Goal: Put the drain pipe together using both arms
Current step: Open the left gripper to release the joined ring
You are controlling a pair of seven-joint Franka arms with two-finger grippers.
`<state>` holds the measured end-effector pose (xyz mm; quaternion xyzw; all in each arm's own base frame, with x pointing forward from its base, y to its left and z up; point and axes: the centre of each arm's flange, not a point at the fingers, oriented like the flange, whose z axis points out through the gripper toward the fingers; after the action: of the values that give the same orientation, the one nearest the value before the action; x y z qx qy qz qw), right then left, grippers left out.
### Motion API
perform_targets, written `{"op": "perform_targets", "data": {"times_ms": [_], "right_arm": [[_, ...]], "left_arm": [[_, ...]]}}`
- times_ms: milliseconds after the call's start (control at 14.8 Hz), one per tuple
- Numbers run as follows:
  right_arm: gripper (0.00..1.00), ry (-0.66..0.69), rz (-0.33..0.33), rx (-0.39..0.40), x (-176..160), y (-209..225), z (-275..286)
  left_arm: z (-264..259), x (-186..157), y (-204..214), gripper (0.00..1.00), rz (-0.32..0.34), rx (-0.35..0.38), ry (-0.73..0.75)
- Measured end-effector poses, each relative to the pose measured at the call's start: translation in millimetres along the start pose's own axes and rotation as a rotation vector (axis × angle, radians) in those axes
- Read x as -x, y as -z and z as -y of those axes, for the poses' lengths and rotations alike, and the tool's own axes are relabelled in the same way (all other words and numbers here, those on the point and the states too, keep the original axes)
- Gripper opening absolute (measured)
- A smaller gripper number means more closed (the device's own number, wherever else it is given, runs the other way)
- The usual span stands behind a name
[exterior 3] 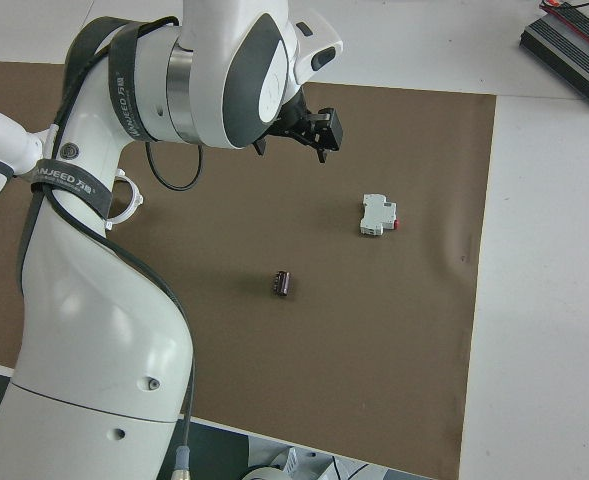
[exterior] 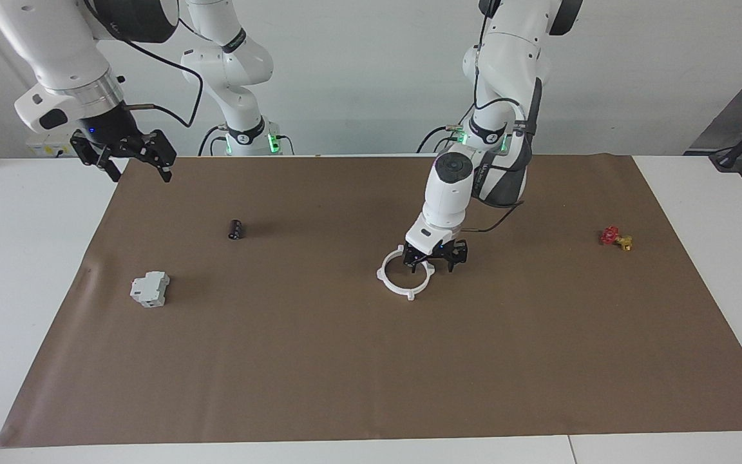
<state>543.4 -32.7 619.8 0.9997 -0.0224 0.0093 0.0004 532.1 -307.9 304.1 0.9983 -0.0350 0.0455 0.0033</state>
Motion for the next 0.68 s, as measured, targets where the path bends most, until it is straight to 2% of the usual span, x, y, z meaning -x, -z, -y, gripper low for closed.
{"op": "perform_targets", "data": {"times_ms": [338,675], "right_arm": [[1.00,0.000,0.000,0.000,0,0,0],[1.00,0.000,0.000,0.000,0,0,0]], "left_arm": [[6,-6,7,1.00,-0.004,-0.006,0.008],[40,-30,62,1.00,0.037,-0.059,0.014]]}}
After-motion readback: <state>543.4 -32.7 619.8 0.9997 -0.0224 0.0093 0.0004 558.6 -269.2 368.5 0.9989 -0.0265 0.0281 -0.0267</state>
